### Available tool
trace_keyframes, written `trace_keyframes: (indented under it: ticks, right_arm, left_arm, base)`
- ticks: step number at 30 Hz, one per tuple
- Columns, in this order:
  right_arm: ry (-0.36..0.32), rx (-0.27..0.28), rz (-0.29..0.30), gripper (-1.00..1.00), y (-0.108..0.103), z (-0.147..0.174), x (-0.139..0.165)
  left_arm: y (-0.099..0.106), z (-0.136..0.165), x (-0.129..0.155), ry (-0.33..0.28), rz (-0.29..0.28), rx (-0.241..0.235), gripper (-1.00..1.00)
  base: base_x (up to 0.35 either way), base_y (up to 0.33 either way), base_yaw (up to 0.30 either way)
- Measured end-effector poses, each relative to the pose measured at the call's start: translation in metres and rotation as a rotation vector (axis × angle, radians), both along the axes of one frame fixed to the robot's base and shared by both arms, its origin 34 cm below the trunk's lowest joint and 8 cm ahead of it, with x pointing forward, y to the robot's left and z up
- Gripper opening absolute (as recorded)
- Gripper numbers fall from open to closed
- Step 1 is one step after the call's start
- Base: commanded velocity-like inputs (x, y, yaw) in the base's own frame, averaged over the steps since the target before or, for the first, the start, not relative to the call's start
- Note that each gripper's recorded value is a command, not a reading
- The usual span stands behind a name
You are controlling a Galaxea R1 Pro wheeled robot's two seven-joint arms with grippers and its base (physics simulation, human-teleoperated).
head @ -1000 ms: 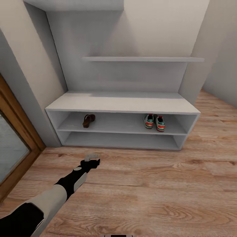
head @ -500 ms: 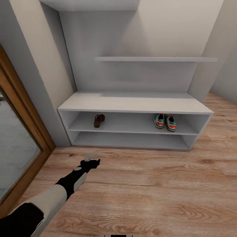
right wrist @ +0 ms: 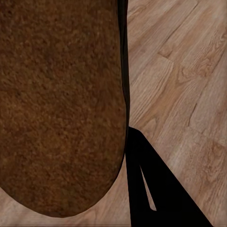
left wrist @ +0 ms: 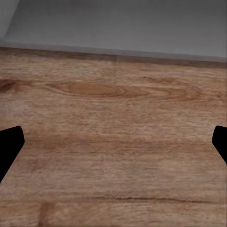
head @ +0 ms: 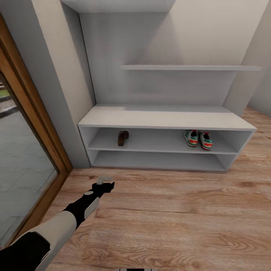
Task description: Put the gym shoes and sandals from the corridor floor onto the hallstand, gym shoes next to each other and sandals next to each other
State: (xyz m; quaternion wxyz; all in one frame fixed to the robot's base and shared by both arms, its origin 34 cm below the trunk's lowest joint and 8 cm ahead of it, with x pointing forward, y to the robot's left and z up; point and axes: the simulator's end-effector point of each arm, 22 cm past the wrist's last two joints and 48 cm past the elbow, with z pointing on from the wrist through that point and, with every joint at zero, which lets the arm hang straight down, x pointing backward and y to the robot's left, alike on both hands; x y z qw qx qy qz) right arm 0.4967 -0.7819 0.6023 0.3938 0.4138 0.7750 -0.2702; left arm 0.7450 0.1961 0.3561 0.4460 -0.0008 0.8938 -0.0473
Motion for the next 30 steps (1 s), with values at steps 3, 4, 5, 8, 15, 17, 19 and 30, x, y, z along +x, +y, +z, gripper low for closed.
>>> trace_keyframes:
  ticks: [3,4,5,8,15,17,19,30]
  right_arm:
    - [0.0,0.0,0.001,-1.0,0.0,0.0,0.0]
    - [0.001,-0.001,0.0,-1.0,0.0,0.0,0.0]
    - [0.002,-0.001,0.0,-1.0,0.0,0.0,0.0]
    - [0.002,-0.001,0.0,-1.0,0.0,0.0,0.0]
    - [0.002,-0.001,0.002,-1.0,0.0,-0.001,0.001]
    - [0.003,-0.001,0.002,-1.0,0.001,-0.001,0.001]
    - [0.004,0.0,0.002,-1.0,0.001,-0.002,0.001]
    - [0.004,0.001,0.01,-1.0,0.002,-0.002,0.003]
  left_arm:
    - [-0.002,0.001,0.0,-0.002,-0.005,-0.005,1.0]
    - [-0.005,0.001,0.0,-0.004,-0.02,-0.015,1.0]
    - [-0.018,0.003,-0.001,-0.008,-0.071,-0.049,1.0]
    - [-0.048,0.008,-0.008,-0.014,-0.206,-0.152,1.0]
    - [-0.05,0.046,-0.037,-0.149,-0.517,-0.374,1.0]
    - [-0.046,0.049,-0.04,-0.178,-0.516,-0.393,1.0]
    - [-0.043,0.05,-0.044,-0.204,-0.516,-0.405,1.0]
    - [-0.001,0.051,-0.059,-0.246,-0.544,-0.388,1.0]
  base:
    - [0.0,0.014,0.0]
    - [0.0,0.004,0.0]
    - [0.0,0.003,0.0]
    - [0.0,0.002,0.0]
    - [0.0,0.0,0.0]
    - [0.0,0.0,0.0]
    - [0.0,0.0,0.0]
    - [0.0,0.0,0.0]
